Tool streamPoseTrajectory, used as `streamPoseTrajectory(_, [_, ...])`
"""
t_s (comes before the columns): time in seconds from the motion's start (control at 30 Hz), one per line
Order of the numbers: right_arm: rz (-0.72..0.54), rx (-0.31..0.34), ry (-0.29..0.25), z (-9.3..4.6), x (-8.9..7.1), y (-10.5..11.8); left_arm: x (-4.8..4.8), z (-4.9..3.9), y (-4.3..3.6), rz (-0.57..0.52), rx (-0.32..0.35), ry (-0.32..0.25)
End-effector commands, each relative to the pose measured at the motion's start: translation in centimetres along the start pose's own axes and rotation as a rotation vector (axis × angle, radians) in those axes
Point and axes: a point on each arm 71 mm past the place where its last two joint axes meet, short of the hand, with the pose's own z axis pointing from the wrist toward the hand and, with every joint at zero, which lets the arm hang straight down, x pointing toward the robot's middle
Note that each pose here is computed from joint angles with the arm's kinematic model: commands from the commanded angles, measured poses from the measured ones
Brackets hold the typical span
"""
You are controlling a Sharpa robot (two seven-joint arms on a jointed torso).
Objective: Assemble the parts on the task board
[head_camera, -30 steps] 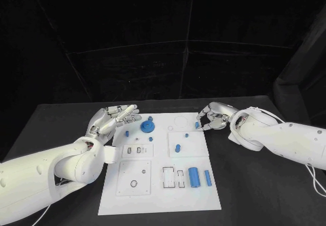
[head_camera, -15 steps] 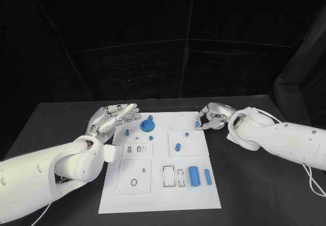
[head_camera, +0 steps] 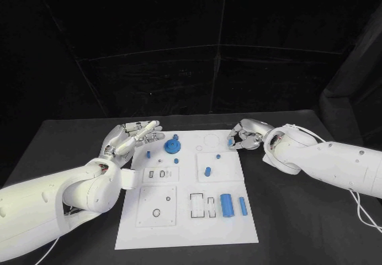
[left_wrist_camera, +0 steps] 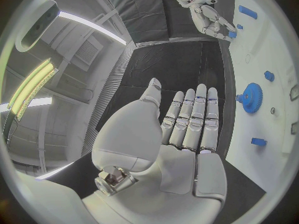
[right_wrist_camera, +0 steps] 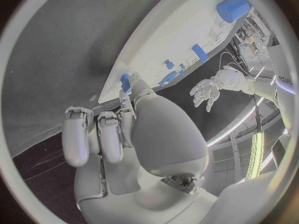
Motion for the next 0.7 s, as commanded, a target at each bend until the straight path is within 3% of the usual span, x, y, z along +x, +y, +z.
streamPoseTrajectory(0.03, [-0.009, -0.006, 0.008, 0.09, 0.01, 0.14, 0.16, 0.03, -0.10, -0.004, 0.005, 0.017])
streamPoseTrajectory(0.4, [-0.027, 0.003, 0.024, 0.19, 0.18, 0.16, 0.08, 0.01, -0.13, -0.001, 0.007, 0.012])
streamPoseTrajectory(0.7, [-0.047, 0.011, -0.010, 0.25, 0.02, 0.29, 0.01, 0.00, -0.14, 0.000, 0.007, 0.011])
